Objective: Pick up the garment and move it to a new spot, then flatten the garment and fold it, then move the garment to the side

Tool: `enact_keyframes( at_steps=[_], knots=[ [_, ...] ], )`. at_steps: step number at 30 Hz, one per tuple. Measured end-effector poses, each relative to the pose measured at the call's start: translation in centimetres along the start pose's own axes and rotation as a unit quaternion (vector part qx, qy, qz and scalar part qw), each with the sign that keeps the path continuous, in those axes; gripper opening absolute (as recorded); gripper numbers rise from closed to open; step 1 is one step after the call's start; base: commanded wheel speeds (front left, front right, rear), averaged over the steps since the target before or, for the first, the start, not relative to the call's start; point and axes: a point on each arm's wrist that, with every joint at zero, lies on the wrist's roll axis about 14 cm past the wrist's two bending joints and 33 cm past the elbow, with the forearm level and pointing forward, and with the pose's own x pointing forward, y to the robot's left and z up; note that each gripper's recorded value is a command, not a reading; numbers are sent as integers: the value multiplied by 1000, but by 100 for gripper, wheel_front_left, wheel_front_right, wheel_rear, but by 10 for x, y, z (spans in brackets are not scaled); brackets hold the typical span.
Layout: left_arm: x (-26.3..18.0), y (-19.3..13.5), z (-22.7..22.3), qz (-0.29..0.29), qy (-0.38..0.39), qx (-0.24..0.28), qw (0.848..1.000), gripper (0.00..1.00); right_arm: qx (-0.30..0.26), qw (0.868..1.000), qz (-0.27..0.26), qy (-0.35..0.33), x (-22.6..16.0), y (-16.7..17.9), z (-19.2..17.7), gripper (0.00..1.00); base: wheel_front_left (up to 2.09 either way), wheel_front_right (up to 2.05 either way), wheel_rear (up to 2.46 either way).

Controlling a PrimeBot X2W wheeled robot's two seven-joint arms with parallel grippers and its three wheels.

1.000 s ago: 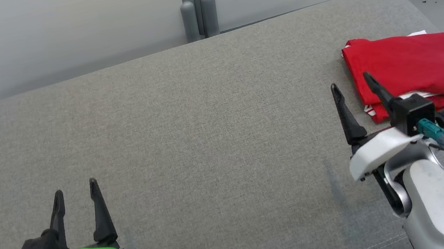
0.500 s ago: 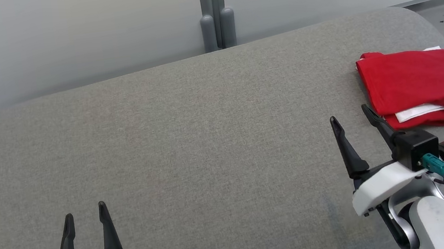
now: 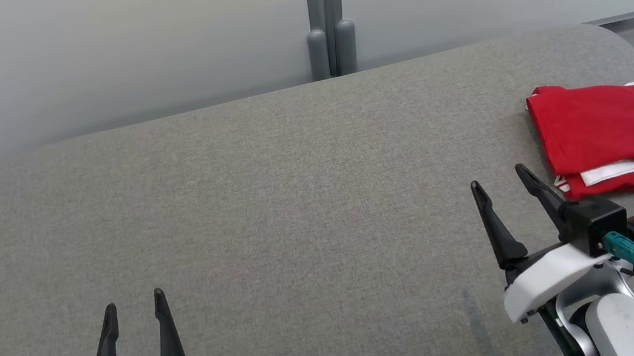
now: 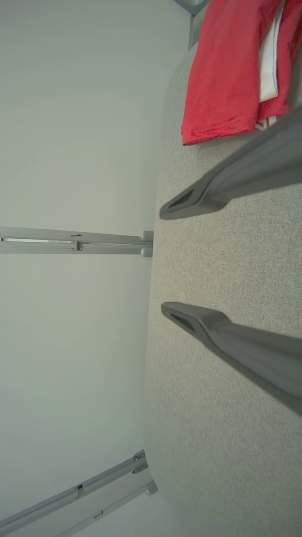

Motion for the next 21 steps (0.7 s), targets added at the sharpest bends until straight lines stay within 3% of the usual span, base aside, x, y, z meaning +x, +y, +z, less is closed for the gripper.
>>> enact_keyframes(
  at_steps=[21],
  knots=[
    [0, 1, 4, 1, -7, 5, 1000, 100, 12, 1000, 4, 3, 0, 4, -3, 100, 0, 0, 0]
  ],
)
